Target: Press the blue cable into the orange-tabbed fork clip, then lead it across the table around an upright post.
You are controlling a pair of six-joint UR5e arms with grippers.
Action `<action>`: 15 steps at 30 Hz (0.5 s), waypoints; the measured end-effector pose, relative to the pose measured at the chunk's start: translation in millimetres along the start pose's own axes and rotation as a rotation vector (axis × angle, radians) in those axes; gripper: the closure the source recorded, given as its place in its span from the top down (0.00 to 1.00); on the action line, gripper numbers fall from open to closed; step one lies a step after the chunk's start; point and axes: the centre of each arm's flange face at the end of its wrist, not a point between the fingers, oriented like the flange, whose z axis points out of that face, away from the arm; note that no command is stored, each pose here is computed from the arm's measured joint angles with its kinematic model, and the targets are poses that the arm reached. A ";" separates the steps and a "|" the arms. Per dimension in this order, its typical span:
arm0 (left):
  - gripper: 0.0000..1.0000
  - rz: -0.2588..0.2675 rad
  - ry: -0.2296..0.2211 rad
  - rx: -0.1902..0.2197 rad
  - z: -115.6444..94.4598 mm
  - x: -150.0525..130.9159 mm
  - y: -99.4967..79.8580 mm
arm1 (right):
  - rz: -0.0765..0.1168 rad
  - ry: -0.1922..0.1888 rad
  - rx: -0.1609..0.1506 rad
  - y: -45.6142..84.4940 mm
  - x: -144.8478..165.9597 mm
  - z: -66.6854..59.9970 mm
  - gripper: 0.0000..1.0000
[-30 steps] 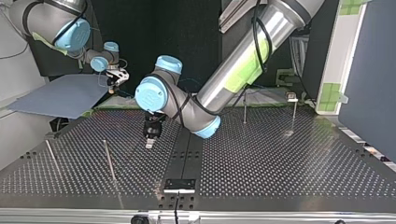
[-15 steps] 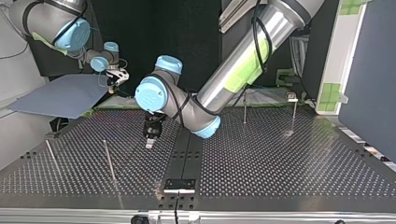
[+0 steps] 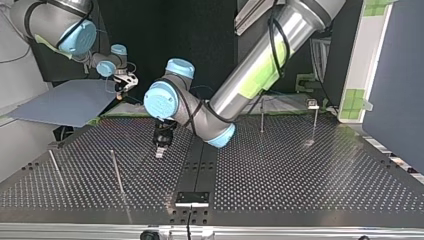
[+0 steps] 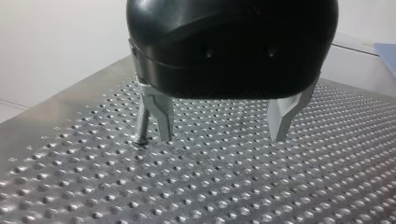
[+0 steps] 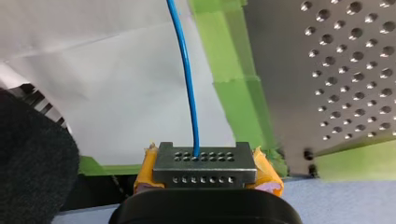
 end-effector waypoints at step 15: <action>1.00 0.041 0.112 -0.033 22.5 80.3 13.7 | 0.017 -0.202 -0.045 14.9 -69.2 -25.8 0.00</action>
